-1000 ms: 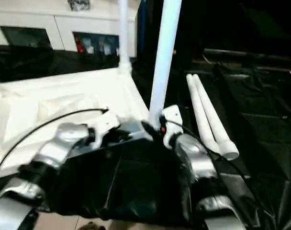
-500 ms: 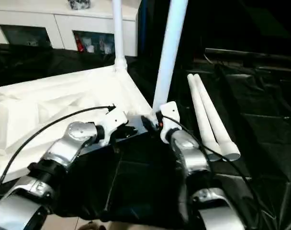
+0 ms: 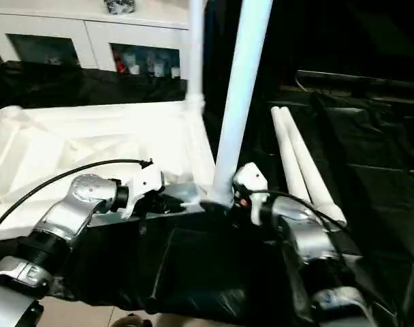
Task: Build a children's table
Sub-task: Rotate leg to tighten
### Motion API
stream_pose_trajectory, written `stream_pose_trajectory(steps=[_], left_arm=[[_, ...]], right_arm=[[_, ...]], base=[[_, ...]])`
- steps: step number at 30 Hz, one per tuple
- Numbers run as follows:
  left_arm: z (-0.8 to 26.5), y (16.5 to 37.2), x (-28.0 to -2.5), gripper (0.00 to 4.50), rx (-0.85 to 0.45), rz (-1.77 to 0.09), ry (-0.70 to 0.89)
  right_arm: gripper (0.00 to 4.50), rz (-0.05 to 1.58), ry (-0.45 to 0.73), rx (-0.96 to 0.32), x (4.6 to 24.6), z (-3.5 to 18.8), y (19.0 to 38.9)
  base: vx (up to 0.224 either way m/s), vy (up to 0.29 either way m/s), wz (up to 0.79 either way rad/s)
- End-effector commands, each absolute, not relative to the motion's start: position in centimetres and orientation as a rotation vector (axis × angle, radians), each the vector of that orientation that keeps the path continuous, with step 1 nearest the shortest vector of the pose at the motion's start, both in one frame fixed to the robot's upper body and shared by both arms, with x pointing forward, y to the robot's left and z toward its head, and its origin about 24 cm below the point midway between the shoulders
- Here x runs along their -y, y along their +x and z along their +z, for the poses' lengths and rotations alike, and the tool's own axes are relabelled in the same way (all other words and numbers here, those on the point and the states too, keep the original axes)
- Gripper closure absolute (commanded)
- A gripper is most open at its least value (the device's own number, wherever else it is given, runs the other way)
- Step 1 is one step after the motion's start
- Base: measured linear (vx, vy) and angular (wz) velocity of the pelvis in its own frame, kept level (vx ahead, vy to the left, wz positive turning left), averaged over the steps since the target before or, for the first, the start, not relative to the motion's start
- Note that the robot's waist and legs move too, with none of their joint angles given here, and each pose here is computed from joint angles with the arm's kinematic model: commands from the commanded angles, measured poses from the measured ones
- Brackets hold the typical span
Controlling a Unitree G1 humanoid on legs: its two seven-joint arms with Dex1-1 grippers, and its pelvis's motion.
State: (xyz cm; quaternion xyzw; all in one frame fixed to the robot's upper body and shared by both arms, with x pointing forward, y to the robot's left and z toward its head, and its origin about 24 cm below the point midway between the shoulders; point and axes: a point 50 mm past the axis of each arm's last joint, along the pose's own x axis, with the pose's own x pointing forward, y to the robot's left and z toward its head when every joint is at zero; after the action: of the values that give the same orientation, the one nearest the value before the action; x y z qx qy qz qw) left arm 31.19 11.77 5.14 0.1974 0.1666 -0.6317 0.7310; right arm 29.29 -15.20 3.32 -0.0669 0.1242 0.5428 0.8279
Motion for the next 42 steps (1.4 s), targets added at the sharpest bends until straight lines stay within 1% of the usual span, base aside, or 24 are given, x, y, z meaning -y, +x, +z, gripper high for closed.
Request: stream_pose_trajectory(steps=[1,2,3,5,6,7,9,12,14,17,19,21,23,24,26,28,32,34,35,36,38,41,42], left_arm=[[6.7,31.6,-11.3,4.50,-0.265,-1.402,0.432],[6.7,31.6,-11.3,4.50,-0.265,-1.402,0.433],[6.8,31.6,-11.9,4.50,-0.275,-1.416,0.435],[6.8,31.5,-12.2,4.50,-0.283,-1.425,0.436],[6.9,31.4,-12.8,4.50,-0.297,-1.441,0.439],[6.9,31.4,-12.9,4.50,-0.300,-1.443,0.439],[6.9,31.4,-13.1,4.50,-0.306,-1.447,0.440],[6.7,31.2,-13.4,4.50,-0.318,-1.450,0.441],[6.6,31.2,-13.4,4.50,-0.318,-1.445,0.439],[6.6,31.2,-13.3,4.50,-0.311,-1.434,0.429],[6.5,31.3,-12.6,4.50,-0.291,-1.406,0.408],[6.5,31.4,-12.5,4.50,-0.285,-1.398,0.403],[6.5,31.8,-11.6,4.50,-0.274,-1.344,0.396],[6.5,32.3,-10.8,4.50,-0.267,-1.290,0.399],[6.4,32.7,-10.1,4.50,-0.270,-1.235,0.408],[6.3,32.9,-9.5,4.50,-0.271,-1.210,0.401],[6.5,33.8,-7.5,4.50,-0.254,-1.114,0.395],[6.7,34.3,-6.3,4.50,-0.247,-1.046,0.390],[6.7,34.3,-6.2,4.50,-0.246,-1.042,0.389],[6.8,34.6,-5.2,4.50,-0.240,-1.001,0.383],[6.8,34.6,-4.6,4.50,-0.235,-0.991,0.389],[6.6,34.4,-4.2,4.50,-0.228,-1.003,0.403],[6.6,34.4,-4.1,4.50,-0.226,-1.008,0.402]], right_arm=[[0.61,1.351,-0.130,-0.273,13.2,3.3,27.9],[0.61,1.352,-0.130,-0.273,13.2,3.3,27.8],[0.88,1.405,-0.121,-0.294,13.2,3.3,27.2],[0.95,1.424,-0.116,-0.302,13.3,3.3,26.9],[0.95,1.446,-0.115,-0.310,13.2,3.2,26.6],[1.00,1.448,-0.115,-0.310,13.2,3.2,26.6],[1.26,1.450,-0.114,-0.309,13.2,3.2,26.5],[1.38,1.452,-0.111,-0.310,13.1,3.2,26.4],[1.65,1.446,-0.109,-0.307,12.9,3.1,26.4],[1.69,1.422,-0.098,-0.298,12.8,3.1,26.4],[1.72,1.353,-0.050,-0.265,12.3,3.3,26.9],[1.72,1.334,-0.045,-0.258,12.2,3.3,27.0],[1.73,1.230,-0.044,-0.246,11.8,3.0,27.8],[1.73,1.125,-0.040,-0.237,11.4,2.6,28.5],[1.73,1.006,-0.036,-0.227,11.0,2.3,29.4],[1.74,0.940,-0.023,-0.223,10.7,2.2,29.8],[1.74,0.754,0.033,-0.257,9.6,1.5,31.0],[1.74,0.625,0.035,-0.275,9.1,1.2,31.8],[1.74,0.617,0.034,-0.277,9.0,1.2,31.8],[1.74,0.515,0.021,-0.302,8.6,0.9,32.4],[1.74,0.472,0.012,-0.308,8.3,0.9,32.8],[1.74,0.466,-0.015,-0.286,7.8,1.1,33.1],[1.39,0.477,-0.017,-0.275,7.7,1.2,33.1]], base=[[0.000,0.000,0.00],[0.000,0.000,0.00],[0.000,0.000,0.00],[0.000,0.000,0.00],[0.000,0.000,0.00],[0.000,0.000,0.00],[0.000,0.000,0.00],[0.000,0.000,0.00],[0.000,0.000,0.00],[0.000,0.000,0.00],[0.000,0.000,0.00],[0.000,0.000,0.00],[0.000,0.000,0.00],[0.000,0.000,0.00],[0.000,0.000,0.00],[0.000,0.000,0.00],[0.000,0.000,0.00],[0.000,0.000,0.00],[0.000,0.000,0.00],[0.000,0.000,0.00],[0.000,0.000,0.00],[0.000,0.000,0.00],[0.000,0.000,0.00]])
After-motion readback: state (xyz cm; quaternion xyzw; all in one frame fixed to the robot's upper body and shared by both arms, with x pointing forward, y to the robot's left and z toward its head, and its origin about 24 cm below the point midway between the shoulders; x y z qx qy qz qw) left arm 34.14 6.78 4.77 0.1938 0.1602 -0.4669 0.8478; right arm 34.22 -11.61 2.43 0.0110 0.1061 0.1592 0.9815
